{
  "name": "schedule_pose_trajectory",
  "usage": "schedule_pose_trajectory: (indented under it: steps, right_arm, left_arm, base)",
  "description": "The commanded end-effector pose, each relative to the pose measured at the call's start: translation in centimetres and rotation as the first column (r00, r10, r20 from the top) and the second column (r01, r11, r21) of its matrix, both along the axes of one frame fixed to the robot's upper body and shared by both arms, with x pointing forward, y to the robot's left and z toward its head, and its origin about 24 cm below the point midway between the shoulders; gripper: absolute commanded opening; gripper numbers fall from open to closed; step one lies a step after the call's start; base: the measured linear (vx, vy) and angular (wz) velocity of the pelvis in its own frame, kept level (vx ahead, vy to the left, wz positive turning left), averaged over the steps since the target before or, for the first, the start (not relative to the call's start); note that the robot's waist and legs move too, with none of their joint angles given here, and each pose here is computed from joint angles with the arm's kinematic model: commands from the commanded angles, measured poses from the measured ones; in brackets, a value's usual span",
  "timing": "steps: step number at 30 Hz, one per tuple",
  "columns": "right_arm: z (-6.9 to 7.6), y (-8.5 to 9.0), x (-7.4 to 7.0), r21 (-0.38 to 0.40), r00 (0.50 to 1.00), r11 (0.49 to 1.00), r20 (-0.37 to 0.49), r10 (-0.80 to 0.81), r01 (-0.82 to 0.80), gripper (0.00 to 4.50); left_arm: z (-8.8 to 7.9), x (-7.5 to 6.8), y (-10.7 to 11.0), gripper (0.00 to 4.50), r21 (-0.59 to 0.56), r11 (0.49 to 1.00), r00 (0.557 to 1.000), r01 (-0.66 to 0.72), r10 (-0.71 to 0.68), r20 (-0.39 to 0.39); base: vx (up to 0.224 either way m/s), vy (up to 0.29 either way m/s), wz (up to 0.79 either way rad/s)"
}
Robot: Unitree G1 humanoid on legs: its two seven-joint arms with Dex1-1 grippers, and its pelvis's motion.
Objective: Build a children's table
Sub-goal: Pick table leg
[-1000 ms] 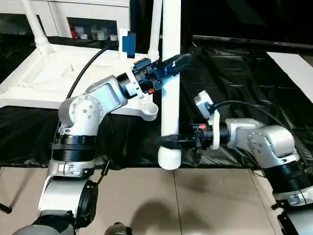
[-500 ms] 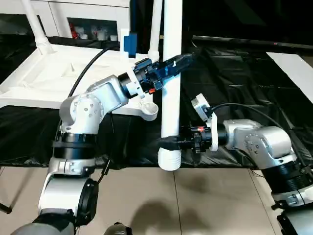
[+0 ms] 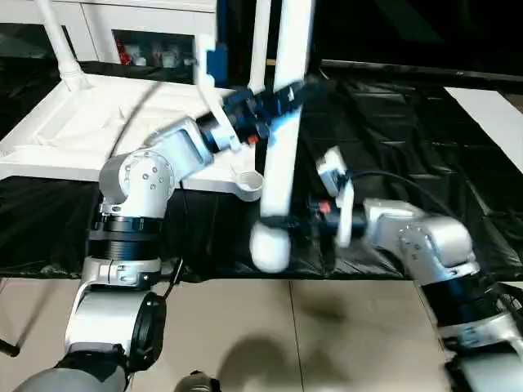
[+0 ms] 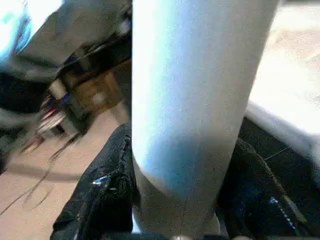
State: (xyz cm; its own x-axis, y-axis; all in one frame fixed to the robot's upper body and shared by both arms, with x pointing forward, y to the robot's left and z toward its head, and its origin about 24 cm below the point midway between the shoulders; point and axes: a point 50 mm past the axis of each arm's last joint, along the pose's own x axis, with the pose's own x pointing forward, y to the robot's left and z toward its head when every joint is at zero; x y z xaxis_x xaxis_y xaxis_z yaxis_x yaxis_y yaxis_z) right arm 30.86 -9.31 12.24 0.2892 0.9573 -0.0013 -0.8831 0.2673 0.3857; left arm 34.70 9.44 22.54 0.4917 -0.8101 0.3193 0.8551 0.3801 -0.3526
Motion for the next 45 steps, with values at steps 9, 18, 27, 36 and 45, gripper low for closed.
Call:
schedule_pose_trajectory:
  steps: [9, 18, 27, 36, 45]
  right_arm:
    - [1.3, -3.5, 1.1, 0.008, 0.903, 0.913, 0.146, -0.404, 0.407, 1.87]
    - [-0.1, -3.7, -0.6, 0.06, 0.834, 0.843, 0.126, -0.537, 0.534, 1.86]
    - [-1.6, -1.2, -1.2, -0.06, 0.904, 0.912, 0.169, -0.392, 0.407, 1.86]
    - [-1.7, -1.3, -1.1, -0.081, 0.901, 0.907, 0.179, -0.395, 0.414, 1.86]
    - [-1.5, -2.1, -0.3, -0.101, 0.857, 0.861, 0.21, -0.471, 0.498, 1.86]
  left_arm:
    - [-1.8, 0.3, 5.6, 2.87, 0.392, 0.774, 0.865, -0.497, 0.408, 0.291]
    - [-7.6, -0.5, 8.2, 2.87, 0.396, 0.661, 0.744, -0.638, 0.662, 0.095]
    - [-4.0, 1.1, 0.5, 2.87, 0.333, 0.842, 0.905, -0.424, 0.412, 0.11]
    - [-3.2, -1.4, -3.4, 2.87, 0.281, 0.945, 0.983, -0.166, 0.136, 0.124]
    - [-2.8, 0.3, 1.4, 2.87, 0.258, 0.871, 0.907, -0.418, 0.387, 0.165]
  base:
    - [0.0, 0.0, 0.0]
    - [0.0, 0.0, 0.0]
    - [0.0, 0.0, 0.0]
    - [0.0, 0.0, 0.0]
    - [0.0, 0.0, 0.0]
